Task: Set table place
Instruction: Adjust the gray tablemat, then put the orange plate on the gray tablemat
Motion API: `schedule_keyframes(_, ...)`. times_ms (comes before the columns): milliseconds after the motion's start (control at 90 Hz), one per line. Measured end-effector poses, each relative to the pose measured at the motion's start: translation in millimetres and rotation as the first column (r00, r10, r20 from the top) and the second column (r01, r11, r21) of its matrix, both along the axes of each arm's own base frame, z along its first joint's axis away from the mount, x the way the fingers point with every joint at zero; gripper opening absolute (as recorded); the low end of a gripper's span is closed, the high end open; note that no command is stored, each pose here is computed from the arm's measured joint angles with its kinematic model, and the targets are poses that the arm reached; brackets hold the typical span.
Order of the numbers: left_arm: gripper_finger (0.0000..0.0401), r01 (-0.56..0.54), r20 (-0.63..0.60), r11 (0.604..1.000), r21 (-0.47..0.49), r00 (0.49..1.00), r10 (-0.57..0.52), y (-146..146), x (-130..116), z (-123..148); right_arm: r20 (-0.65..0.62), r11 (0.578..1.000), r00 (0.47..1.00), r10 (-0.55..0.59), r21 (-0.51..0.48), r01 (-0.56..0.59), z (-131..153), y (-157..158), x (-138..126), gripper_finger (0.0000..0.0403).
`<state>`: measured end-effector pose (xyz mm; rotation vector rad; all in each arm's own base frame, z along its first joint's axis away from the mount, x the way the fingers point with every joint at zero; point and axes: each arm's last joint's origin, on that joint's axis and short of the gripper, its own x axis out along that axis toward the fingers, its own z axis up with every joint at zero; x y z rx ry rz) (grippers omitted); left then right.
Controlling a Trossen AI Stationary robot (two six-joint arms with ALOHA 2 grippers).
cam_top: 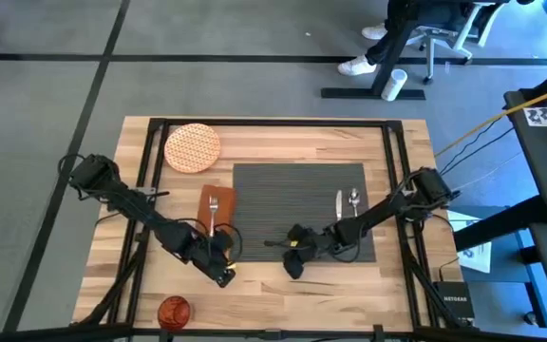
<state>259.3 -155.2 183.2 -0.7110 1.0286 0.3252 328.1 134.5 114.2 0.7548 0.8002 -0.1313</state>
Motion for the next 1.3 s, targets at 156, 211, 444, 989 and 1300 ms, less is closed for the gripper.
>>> schedule_keyframes(156,0.0000,0.048,0.033,0.997,0.068,0.998,-0.050,9.3,12.7,25.5,0.069,0.998,0.995,0.066,-0.012,-0.066,18.8,7.2,15.2,0.0000)
schedule_keyframes(211,0.0000,0.061,0.010,0.992,0.114,0.998,-0.063,17.5,14.1,36.7,0.101,0.994,0.989,0.109,-0.012,-0.108,28.7,11.0,22.1,0.0000)
schedule_keyframes(444,0.0000,0.156,-0.349,0.921,0.356,0.937,-0.024,81.0,-1.6,71.7,0.019,0.956,0.975,0.221,-0.202,-0.213,77.6,19.8,45.7,0.0000)
schedule_keyframes(989,0.0000,0.076,-0.500,0.886,0.457,0.846,0.185,175.4,-4.9,61.4,-0.165,0.797,0.981,0.102,-0.576,-0.180,210.7,-51.0,57.6,0.0000)
schedule_keyframes(1300,0.0000,0.157,-0.489,0.895,0.417,0.869,0.075,198.7,1.1,60.6,-0.077,0.767,0.997,0.023,-0.638,-0.068,274.2,-83.3,8.7,0.0000)
